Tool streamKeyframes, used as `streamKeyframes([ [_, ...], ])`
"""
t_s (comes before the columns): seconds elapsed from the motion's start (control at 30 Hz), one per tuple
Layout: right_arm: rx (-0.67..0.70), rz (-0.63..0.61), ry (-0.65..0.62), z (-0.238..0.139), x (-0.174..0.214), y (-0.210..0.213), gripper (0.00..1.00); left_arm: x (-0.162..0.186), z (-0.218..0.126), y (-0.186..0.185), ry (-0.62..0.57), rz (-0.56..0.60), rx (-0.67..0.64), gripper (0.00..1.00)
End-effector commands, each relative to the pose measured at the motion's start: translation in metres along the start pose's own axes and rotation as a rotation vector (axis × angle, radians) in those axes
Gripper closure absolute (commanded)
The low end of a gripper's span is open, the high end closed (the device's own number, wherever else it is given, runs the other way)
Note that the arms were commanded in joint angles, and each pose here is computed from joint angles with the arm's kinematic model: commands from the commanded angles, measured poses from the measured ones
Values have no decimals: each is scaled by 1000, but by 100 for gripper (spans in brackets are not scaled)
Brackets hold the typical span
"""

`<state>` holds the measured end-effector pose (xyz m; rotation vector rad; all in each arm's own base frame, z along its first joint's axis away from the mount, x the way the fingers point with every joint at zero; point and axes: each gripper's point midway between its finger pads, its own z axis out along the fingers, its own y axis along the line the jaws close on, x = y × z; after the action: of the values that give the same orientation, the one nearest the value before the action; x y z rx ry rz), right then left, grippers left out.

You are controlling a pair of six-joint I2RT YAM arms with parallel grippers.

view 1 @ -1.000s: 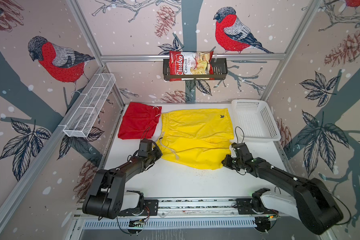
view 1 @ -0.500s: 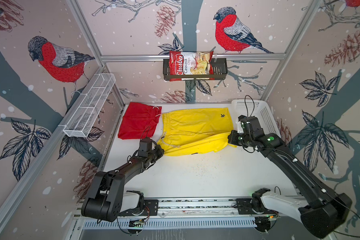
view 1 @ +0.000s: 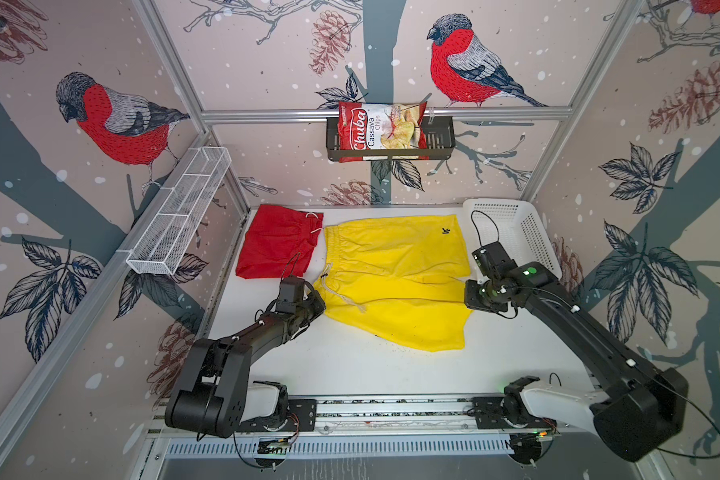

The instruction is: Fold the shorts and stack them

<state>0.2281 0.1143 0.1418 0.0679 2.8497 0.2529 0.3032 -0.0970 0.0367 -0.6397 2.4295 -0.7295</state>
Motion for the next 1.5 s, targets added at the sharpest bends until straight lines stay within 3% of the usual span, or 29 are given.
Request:
streamKeyframes([
  [0.0,-115,4,57,21,17,17,59,-2,-1,3,-10,10,-23,100],
  [0.17,-178,49,199,63,72,19,42,-2,0,4,-11,12,-28,100],
  [0.43,-241,100,252,94,109,22,35,-2,3,4,0,6,-27,100],
  [0.5,-268,105,260,100,111,27,47,-1,3,4,2,3,-24,100],
  [0.57,-259,100,219,101,101,28,76,-1,2,4,-1,3,-24,100],
  [0.6,-255,94,181,97,92,29,85,-2,2,4,-4,4,-26,100],
  [0.7,-233,64,58,70,54,34,98,-1,1,6,-7,2,-31,100],
  [0.97,52,-16,-189,-48,-35,7,99,0,-1,6,-11,4,-28,100],
  [1.1,66,-44,-254,-79,-53,10,99,0,-2,6,-13,1,-23,100],
  [1.33,-3,-66,-102,-30,-26,23,95,0,-3,6,-12,4,-25,100],
  [1.47,-8,-51,-86,-13,-17,21,81,-1,-4,6,-16,6,-28,100],
])
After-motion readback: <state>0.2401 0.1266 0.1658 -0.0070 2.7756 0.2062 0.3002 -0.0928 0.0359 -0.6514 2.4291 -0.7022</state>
